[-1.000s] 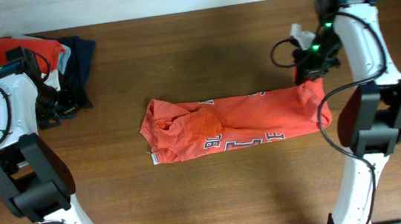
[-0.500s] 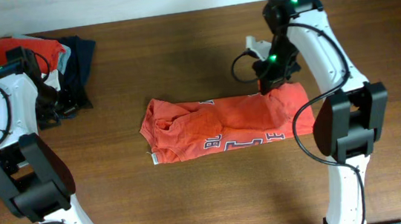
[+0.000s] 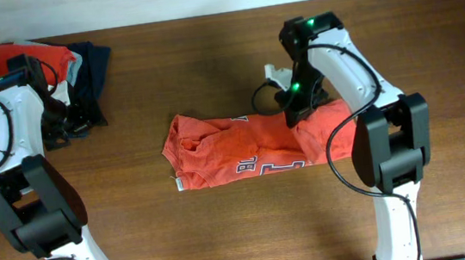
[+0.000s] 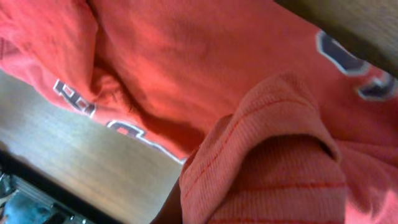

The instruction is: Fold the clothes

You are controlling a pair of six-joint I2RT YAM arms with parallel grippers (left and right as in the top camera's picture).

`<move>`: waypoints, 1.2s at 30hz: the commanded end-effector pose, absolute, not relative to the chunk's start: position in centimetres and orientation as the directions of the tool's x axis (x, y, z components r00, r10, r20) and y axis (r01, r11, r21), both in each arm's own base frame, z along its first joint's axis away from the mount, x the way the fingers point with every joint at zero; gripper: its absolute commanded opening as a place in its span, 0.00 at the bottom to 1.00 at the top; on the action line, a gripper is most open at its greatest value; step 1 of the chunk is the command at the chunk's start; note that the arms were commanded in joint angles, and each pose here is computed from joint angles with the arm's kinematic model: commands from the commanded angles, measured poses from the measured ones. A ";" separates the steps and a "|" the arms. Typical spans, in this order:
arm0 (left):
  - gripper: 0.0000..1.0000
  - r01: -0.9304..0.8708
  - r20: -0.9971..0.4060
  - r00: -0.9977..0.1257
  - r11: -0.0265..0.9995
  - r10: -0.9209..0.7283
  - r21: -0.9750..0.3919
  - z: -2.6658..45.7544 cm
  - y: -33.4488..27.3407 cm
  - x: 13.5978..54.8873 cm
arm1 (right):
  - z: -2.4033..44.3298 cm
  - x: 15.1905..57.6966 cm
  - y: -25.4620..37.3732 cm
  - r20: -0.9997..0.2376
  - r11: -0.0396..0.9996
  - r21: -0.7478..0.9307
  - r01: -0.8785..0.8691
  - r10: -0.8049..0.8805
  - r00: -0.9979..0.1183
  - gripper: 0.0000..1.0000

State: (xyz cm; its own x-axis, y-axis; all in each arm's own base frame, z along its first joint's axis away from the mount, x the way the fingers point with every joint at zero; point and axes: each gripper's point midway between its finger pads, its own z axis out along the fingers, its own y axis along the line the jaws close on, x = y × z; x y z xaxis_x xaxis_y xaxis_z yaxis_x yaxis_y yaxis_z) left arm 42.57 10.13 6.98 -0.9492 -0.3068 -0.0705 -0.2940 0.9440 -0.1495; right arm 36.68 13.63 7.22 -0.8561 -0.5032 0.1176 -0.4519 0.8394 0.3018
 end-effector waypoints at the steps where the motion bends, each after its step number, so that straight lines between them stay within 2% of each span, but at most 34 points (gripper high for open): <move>1: 1.00 -0.295 -0.127 -0.941 0.943 -0.315 -0.151 9.1 10.3 43.1 | 6.5 36.1 15.7 0.097 0.814 0.353 -0.462 -0.523 -0.847 0.05; 5: 0.99 -0.295 -0.127 -0.941 0.943 -0.315 -0.151 9.1 10.3 43.1 | 5.7 36.1 17.0 0.071 0.798 0.368 -0.478 -0.537 -0.841 0.05; 8: 0.99 -0.295 -0.127 -0.941 0.943 -0.315 -0.151 9.1 10.3 43.1 | 5.3 36.3 17.5 0.060 0.801 0.362 -0.477 -0.530 -0.846 0.14; 9: 0.99 -0.295 -0.127 -0.941 0.943 -0.315 -0.151 9.1 10.3 43.1 | 5.3 36.4 17.6 0.054 0.799 0.361 -0.481 -0.532 -0.845 0.21; 12: 0.99 -0.295 -0.127 -0.941 0.943 -0.315 -0.151 9.1 10.3 43.1 | 5.2 37.1 17.8 0.028 0.800 0.354 -0.485 -0.527 -0.849 0.58; 13: 1.00 -0.296 -0.127 -0.940 0.943 -0.315 -0.151 9.1 10.4 43.1 | 5.2 37.3 17.8 0.023 0.805 0.351 -0.478 -0.518 -0.855 0.67; 14: 0.99 -0.295 -0.127 -0.941 0.943 -0.315 -0.151 9.1 10.3 43.1 | 5.2 37.6 17.7 0.015 0.807 0.351 -0.475 -0.512 -0.859 0.70; 19: 0.99 -0.295 -0.127 -0.941 0.943 -0.315 -0.151 9.1 10.3 43.1 | 5.8 38.0 16.7 0.014 0.819 0.356 -0.450 -0.486 -0.874 0.72; 23: 0.99 -0.295 -0.127 -0.941 0.943 -0.315 -0.151 9.1 10.3 43.1 | 7.5 38.6 16.0 -0.012 0.811 0.429 -0.398 -0.436 -0.900 0.72; 29: 0.99 -0.295 -0.127 -0.941 0.943 -0.315 -0.151 9.1 10.3 43.1 | 10.2 38.9 16.7 -0.118 0.687 0.605 -0.401 -0.421 -0.899 0.72; 36: 0.99 -0.295 -0.127 -0.941 0.943 -0.315 -0.151 9.1 10.3 43.1 | 10.3 38.3 18.1 -0.154 0.643 0.604 -0.471 -0.485 -0.861 0.72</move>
State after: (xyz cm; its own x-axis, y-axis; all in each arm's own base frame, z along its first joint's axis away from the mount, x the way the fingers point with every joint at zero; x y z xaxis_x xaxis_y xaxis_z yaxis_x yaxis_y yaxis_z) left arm 42.57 10.13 6.98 -0.9492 -0.3068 -0.0705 -0.2940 0.9440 -0.1495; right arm 38.23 16.01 8.12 -0.9011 -0.4306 -0.0516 -0.3764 0.7176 0.5860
